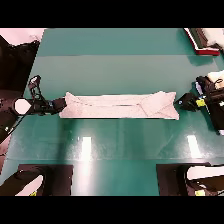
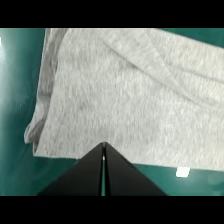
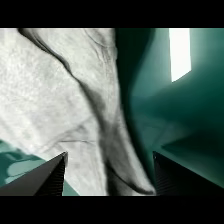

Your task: Fold the shirts.

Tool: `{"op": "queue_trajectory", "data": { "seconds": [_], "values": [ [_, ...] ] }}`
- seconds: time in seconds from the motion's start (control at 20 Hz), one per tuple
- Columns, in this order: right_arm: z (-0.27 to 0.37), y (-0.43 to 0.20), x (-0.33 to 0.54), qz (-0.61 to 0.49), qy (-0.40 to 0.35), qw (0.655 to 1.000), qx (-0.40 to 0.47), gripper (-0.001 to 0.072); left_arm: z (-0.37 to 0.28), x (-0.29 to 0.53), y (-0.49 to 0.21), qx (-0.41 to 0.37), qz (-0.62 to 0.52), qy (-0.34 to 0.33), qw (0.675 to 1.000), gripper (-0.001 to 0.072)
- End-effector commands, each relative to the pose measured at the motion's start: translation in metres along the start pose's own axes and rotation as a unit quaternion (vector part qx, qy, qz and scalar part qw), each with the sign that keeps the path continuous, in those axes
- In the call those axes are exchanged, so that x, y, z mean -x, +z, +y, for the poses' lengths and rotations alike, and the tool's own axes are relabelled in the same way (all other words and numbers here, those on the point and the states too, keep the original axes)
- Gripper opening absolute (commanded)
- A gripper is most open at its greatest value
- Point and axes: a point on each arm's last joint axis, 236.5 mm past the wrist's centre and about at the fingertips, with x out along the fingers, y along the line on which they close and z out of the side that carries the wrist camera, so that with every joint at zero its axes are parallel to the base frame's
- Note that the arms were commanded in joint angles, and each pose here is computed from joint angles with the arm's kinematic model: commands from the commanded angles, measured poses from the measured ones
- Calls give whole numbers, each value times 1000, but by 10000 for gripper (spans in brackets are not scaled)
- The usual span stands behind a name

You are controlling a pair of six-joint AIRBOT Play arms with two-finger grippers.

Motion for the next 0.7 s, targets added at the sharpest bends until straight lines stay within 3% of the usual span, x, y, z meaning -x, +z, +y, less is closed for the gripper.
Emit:
{"op": "queue_trajectory", "data": {
  "seconds": [0.0,0.25,0.35,0.45,0.65],
  "values": [
    [-2,-4,-24,29,18,999,5,623,-3,0,-13,-11,28,-7,1000,23],
    [28,5,-48,25,39,998,41,534,-14,1,-16,-2,34,-30,999,23],
    [40,11,-51,12,57,997,58,302,-20,1,-17,-3,36,-41,999,22],
    [42,14,-50,5,60,996,68,23,-29,2,-16,-1,34,-60,998,22],
    [65,21,-38,-21,87,992,86,15,-57,6,-7,1,14,-111,994,21]
  ]
}}
